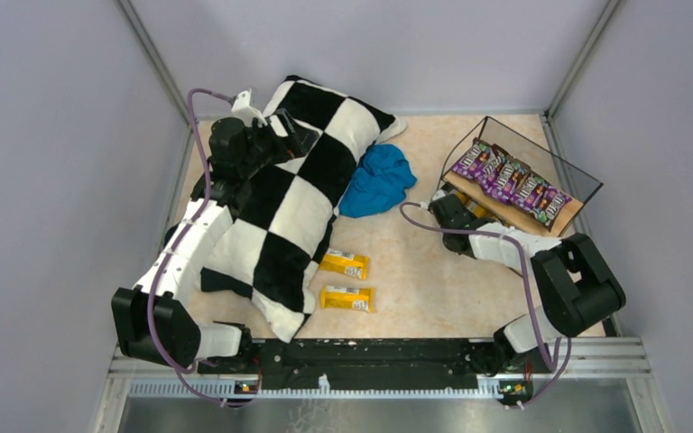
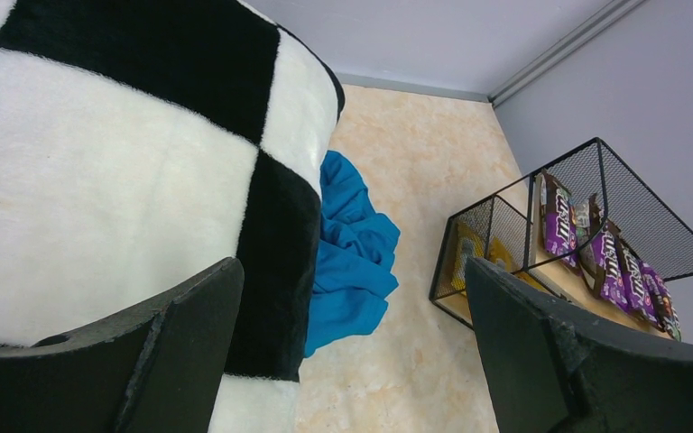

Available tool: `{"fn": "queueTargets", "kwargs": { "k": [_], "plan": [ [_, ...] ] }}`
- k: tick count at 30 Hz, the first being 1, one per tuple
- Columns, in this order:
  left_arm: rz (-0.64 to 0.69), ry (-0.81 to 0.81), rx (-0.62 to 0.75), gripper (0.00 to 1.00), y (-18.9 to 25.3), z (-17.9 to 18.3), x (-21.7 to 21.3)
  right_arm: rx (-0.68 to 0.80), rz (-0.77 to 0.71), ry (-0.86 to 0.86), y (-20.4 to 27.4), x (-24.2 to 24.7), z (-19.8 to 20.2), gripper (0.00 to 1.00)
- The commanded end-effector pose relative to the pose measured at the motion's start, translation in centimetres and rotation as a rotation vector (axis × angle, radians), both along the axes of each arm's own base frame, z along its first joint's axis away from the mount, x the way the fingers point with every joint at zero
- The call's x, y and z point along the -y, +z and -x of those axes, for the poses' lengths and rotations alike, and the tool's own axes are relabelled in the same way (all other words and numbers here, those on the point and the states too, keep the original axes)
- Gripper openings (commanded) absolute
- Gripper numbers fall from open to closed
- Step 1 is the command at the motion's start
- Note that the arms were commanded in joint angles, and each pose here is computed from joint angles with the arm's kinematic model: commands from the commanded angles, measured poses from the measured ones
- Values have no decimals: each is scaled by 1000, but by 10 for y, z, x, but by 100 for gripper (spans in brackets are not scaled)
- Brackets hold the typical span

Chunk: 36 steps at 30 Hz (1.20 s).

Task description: Place and organize the candy bags onto the shelf

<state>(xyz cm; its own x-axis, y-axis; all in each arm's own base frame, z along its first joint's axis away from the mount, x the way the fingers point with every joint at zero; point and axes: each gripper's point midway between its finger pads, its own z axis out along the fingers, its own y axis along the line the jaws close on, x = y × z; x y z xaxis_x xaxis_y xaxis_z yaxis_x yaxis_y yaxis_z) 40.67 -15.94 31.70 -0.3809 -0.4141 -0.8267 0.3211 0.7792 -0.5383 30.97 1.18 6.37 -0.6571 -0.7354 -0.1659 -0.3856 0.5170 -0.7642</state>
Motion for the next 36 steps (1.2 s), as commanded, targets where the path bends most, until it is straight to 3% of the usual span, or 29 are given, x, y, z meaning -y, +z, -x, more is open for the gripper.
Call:
{"fn": "queueTargets", "kwargs": {
  "k": [1, 16, 20, 25, 29, 32, 36],
  "plan": [
    [23, -21, 63, 98, 25, 0, 5, 16, -90, 72, 2, -11, -9, 0],
    [34, -37, 53, 98, 22, -1, 8, 50, -37, 19, 8, 5, -20, 0],
    [35, -35, 48, 98, 21, -2, 6, 54, -98, 35, 13, -6, -18, 28],
    [38, -27, 49, 98, 21, -3, 2, 33, -109, 81, 15, -21, -7, 48],
    [43, -23, 46, 97, 21, -4, -1, 41, -81, 126, 19, -33, 4, 59],
    [43, -19, 48, 97, 22, -5, -3, 55, -91, 166, 24, -47, 10, 63],
    [44, -8, 49, 98, 22, -6, -7, 78, -157, 275, 32, -93, 23, 71]
  ]
}}
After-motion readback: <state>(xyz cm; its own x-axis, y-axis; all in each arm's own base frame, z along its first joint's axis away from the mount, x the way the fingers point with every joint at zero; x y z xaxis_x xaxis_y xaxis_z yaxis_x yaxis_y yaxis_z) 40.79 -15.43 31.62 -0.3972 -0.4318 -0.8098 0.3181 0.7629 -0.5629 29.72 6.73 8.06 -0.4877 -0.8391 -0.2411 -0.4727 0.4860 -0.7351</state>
